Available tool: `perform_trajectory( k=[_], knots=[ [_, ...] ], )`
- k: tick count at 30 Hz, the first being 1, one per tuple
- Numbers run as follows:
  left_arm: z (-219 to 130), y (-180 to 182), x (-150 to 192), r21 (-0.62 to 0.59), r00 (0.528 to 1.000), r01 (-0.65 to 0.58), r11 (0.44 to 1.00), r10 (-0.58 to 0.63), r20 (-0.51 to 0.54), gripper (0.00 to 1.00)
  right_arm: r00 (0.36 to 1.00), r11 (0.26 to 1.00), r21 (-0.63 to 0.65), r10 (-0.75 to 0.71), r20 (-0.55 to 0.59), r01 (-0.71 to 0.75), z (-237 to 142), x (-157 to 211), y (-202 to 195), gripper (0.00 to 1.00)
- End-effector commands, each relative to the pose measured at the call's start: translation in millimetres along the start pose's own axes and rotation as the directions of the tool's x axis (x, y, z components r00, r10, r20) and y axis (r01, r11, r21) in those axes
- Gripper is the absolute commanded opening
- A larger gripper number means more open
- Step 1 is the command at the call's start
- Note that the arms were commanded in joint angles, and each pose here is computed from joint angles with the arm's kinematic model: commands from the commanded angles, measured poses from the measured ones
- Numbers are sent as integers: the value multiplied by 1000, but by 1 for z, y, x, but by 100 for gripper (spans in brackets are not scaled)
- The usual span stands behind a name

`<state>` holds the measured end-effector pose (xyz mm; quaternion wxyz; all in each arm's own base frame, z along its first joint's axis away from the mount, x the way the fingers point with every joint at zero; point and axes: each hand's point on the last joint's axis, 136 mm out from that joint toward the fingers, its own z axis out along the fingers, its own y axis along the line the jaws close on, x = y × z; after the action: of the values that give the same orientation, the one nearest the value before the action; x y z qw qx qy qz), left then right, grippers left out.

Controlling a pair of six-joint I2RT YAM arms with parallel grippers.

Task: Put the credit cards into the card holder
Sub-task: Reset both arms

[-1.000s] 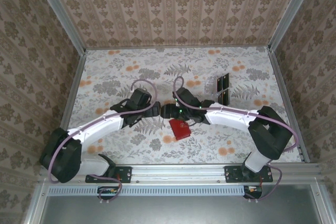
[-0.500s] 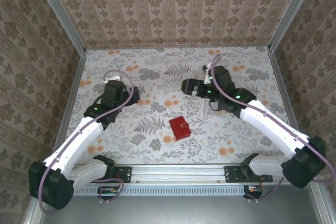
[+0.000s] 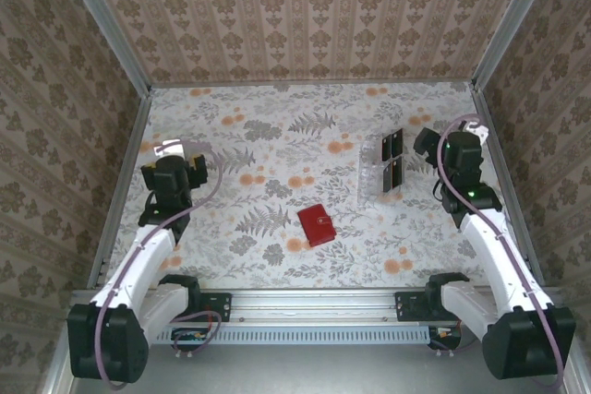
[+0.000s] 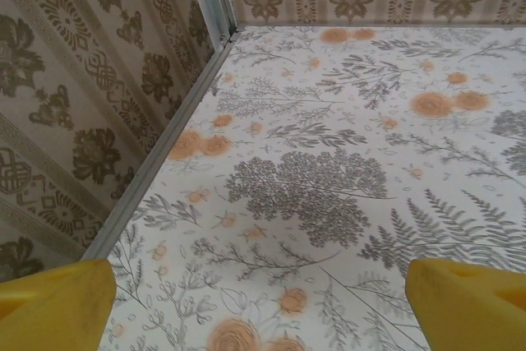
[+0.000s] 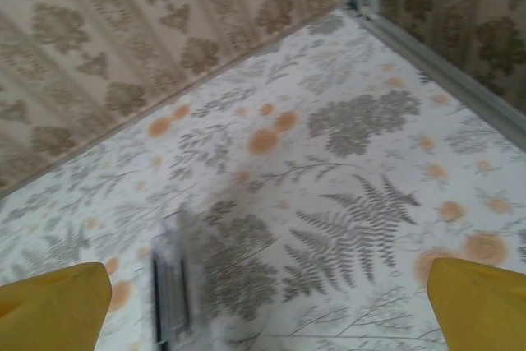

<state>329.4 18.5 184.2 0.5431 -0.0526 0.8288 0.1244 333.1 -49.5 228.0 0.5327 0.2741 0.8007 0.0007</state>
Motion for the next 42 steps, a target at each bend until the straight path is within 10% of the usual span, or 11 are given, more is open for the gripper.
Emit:
perform_trajectory(
  k=[1,23,42],
  knots=[
    [9,-3,-7,22,994,-85,996,83,73,100,996,999,50,-11,89,6,8,-13,-13,100],
    [91,-48,53,222,996,-58,973,42,74,100,965,974,-12,-222,142,226,70,63,-24,100],
    [92,-48,52,233,997,-50,971,34,71,100,919,918,-94,-371,131,384,102,103,11,100]
  ],
)
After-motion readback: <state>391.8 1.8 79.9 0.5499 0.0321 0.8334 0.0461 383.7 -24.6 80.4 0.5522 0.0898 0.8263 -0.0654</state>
